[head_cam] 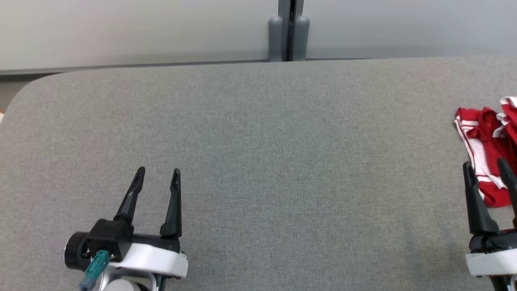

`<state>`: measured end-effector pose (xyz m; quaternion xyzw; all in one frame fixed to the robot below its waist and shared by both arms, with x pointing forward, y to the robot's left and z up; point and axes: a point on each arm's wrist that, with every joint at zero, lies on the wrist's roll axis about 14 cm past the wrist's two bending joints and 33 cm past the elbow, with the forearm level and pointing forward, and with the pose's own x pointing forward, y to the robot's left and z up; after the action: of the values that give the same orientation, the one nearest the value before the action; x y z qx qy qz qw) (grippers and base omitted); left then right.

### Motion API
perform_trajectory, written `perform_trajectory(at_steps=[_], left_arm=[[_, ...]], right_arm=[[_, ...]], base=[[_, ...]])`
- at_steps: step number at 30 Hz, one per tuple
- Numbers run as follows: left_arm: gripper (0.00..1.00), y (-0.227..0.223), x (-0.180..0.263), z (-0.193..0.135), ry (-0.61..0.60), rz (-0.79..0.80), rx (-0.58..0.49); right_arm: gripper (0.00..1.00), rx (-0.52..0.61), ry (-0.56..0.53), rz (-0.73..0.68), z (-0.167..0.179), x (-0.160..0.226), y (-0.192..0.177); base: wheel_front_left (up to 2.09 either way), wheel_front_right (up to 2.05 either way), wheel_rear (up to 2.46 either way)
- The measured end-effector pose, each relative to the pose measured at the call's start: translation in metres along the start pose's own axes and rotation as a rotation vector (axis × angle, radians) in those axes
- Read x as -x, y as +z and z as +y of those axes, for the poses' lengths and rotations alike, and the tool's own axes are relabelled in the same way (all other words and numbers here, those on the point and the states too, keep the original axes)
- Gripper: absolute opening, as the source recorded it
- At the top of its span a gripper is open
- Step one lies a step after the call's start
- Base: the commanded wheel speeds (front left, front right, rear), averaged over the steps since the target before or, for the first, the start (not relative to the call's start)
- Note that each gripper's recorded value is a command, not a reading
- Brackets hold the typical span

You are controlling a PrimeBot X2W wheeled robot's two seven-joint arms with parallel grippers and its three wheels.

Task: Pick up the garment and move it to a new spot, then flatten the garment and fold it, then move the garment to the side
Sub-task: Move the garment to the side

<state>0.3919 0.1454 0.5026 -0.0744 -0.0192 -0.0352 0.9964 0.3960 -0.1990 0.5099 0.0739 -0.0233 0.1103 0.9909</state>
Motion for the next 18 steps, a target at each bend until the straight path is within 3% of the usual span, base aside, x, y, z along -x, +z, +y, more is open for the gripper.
perform_trajectory(at_steps=[18], left_arm=[[1.00, 0.005, 0.041, 0.017, 0.024, -0.010, 0.030]], right_arm=[[1.00, -0.005, -0.090, -0.017, 0.010, 0.047, 0.004]], base=[[0.00, 0.00, 0.00]])
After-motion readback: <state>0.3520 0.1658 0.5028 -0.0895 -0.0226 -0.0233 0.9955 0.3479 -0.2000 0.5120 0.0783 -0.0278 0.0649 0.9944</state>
